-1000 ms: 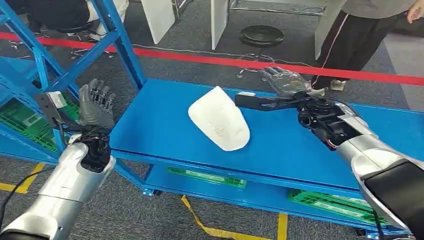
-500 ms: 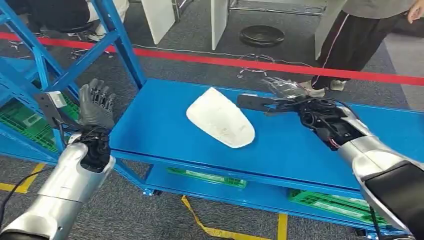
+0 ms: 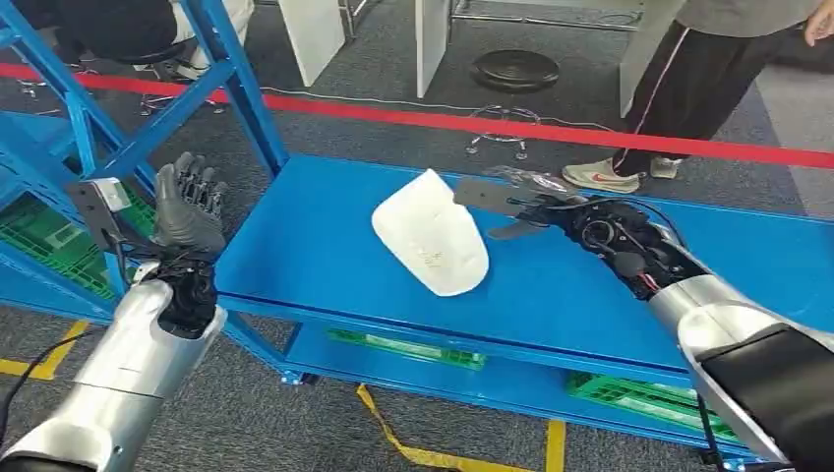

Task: Take the parts from the cabinet and place them on the table.

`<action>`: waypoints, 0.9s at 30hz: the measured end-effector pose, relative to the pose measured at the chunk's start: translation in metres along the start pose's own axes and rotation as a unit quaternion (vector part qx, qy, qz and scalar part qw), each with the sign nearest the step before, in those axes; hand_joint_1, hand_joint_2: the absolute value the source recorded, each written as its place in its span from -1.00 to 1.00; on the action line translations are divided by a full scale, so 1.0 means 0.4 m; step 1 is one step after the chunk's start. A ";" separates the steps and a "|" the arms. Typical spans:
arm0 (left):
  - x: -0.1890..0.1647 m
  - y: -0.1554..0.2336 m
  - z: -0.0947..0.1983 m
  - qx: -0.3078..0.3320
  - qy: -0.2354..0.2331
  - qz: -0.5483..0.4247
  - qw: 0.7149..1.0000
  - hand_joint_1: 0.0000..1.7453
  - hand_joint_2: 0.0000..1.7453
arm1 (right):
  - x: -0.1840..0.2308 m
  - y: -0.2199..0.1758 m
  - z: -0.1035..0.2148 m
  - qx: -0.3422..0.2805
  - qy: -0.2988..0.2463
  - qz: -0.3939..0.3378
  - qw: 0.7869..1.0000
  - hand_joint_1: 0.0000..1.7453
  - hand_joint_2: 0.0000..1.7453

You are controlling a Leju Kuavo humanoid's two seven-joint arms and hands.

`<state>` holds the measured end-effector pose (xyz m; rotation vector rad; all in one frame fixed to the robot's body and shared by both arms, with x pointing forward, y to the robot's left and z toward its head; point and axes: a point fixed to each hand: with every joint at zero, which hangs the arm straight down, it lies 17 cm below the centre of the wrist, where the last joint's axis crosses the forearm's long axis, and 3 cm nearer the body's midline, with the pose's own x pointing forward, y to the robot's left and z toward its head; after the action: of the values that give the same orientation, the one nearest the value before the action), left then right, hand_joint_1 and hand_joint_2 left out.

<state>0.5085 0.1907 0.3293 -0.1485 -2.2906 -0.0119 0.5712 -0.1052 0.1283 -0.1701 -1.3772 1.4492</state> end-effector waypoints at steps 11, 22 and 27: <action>-0.007 0.010 0.014 0.005 0.008 -0.005 1.000 -1.00 -1.00 | 0.003 -0.062 0.006 -0.047 -0.002 -0.104 0.993 -1.00 1.00; -0.004 0.012 0.019 0.005 0.007 -0.005 1.000 -1.00 -1.00 | 0.001 -0.082 0.010 -0.060 -0.005 -0.124 0.990 -1.00 1.00; 0.000 0.012 0.018 0.005 0.005 -0.005 1.000 -1.00 -1.00 | 0.001 -0.087 0.010 -0.065 -0.005 -0.132 0.989 -1.00 1.00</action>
<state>0.5037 0.1957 0.3242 -0.1329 -2.2805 -0.0068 0.5881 -0.1163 0.1571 -0.0594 -1.4444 1.1440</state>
